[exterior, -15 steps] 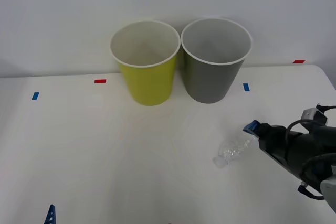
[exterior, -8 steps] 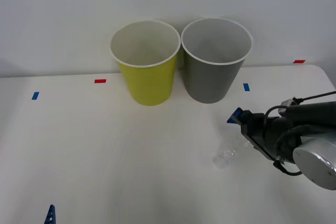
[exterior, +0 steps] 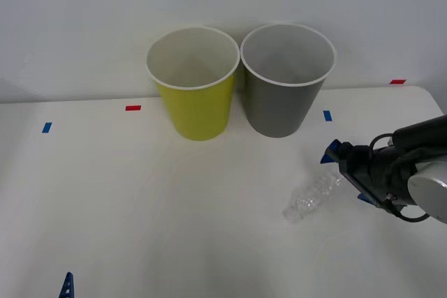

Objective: Put cans in the gray bin and PET bottles in the light green bin.

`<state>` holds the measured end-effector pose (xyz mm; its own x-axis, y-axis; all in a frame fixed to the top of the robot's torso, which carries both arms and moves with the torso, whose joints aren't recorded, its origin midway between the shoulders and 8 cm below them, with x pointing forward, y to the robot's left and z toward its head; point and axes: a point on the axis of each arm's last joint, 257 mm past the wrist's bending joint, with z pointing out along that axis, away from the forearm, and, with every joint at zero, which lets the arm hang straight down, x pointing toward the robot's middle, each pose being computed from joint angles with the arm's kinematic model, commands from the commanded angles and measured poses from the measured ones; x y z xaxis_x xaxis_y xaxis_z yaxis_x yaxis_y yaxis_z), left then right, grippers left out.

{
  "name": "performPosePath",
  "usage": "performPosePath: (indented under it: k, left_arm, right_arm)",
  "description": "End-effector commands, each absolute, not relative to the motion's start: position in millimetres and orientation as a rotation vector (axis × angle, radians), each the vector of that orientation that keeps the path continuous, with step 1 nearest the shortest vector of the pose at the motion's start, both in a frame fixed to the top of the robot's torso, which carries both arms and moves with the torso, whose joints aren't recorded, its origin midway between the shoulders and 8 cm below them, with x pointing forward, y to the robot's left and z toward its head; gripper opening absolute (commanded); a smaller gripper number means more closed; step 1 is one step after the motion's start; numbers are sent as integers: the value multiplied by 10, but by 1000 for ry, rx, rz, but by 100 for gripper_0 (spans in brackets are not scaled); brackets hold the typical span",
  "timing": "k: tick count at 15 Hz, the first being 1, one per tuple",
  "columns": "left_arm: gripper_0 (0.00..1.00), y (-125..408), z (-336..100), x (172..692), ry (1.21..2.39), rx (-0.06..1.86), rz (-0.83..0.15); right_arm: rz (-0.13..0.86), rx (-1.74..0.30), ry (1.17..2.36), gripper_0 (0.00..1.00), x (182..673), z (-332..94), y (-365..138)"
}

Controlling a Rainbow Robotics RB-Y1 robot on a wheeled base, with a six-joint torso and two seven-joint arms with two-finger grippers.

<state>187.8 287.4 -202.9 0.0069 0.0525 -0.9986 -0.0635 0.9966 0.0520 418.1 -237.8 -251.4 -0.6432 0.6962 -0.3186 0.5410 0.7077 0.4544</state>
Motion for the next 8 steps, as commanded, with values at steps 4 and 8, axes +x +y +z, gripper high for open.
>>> performPosePath:
  k: [4, 8]
  left_arm:
    - [100, 2874, -2029, 1878, 1561, -9, 91]
    - [100, 2874, -2029, 1878, 1561, -9, 91]
  right_arm:
    - [492, 1013, 2525, 100, 4180, -2671, -2305]
    - [465, 1009, 2559, 100, 4217, -2756, -2280]
